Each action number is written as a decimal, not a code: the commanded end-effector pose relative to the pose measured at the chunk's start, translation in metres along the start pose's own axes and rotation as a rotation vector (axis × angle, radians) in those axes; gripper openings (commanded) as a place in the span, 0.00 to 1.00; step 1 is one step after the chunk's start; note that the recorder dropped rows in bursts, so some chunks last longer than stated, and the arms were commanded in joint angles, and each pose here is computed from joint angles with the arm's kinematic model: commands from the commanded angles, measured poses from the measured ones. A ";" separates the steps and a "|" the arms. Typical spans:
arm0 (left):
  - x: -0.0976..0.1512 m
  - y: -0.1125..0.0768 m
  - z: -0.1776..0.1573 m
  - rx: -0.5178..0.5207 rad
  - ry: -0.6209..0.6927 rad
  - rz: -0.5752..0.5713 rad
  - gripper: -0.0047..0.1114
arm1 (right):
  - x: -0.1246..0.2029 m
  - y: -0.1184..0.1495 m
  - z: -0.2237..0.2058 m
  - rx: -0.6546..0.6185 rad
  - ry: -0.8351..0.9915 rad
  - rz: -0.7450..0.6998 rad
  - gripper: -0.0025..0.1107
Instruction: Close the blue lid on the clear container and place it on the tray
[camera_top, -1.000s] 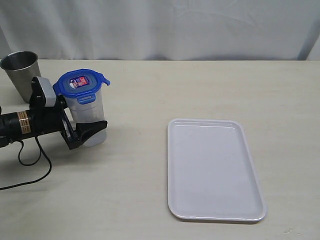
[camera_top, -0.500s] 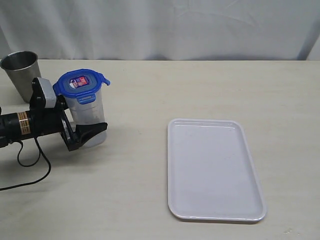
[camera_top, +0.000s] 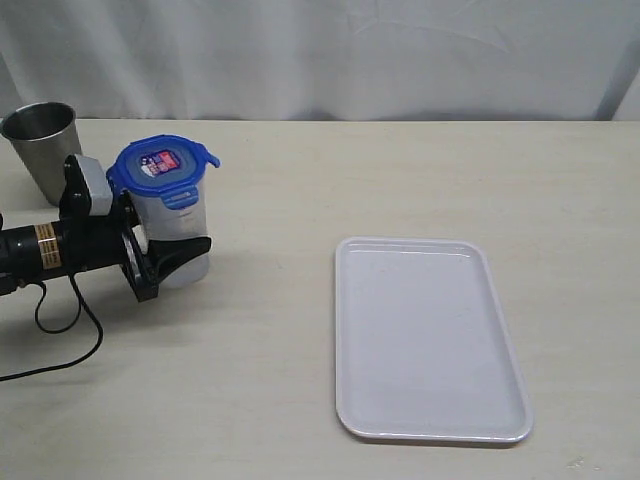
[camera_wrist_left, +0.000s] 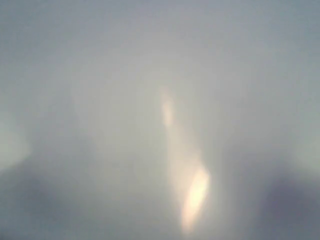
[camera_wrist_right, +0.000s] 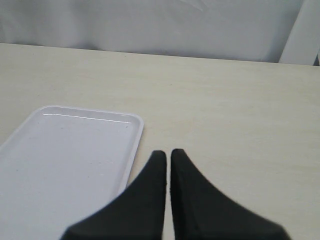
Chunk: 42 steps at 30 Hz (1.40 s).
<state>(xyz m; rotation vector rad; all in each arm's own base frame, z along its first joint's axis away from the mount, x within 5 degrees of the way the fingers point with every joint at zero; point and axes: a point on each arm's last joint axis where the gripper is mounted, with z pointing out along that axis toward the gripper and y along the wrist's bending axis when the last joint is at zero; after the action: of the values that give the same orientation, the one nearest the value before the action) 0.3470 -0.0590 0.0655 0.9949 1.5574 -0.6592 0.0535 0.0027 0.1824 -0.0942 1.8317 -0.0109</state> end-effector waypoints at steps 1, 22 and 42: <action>-0.001 0.001 0.000 -0.007 -0.009 -0.007 0.50 | 0.000 0.000 0.000 0.000 -0.005 -0.009 0.06; -0.036 0.016 -0.001 -0.024 -0.067 -0.131 0.04 | 0.000 0.000 0.000 0.000 -0.005 -0.009 0.06; -0.074 -0.018 0.023 0.152 -0.089 0.043 0.04 | -0.033 -0.003 -0.007 0.030 -0.385 0.005 0.06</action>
<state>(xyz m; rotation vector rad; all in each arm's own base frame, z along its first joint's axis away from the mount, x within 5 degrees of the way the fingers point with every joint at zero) 0.3454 -0.1001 0.1213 1.0983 1.4671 -0.7735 0.0565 0.0022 0.1997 -0.0851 1.6357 -0.0234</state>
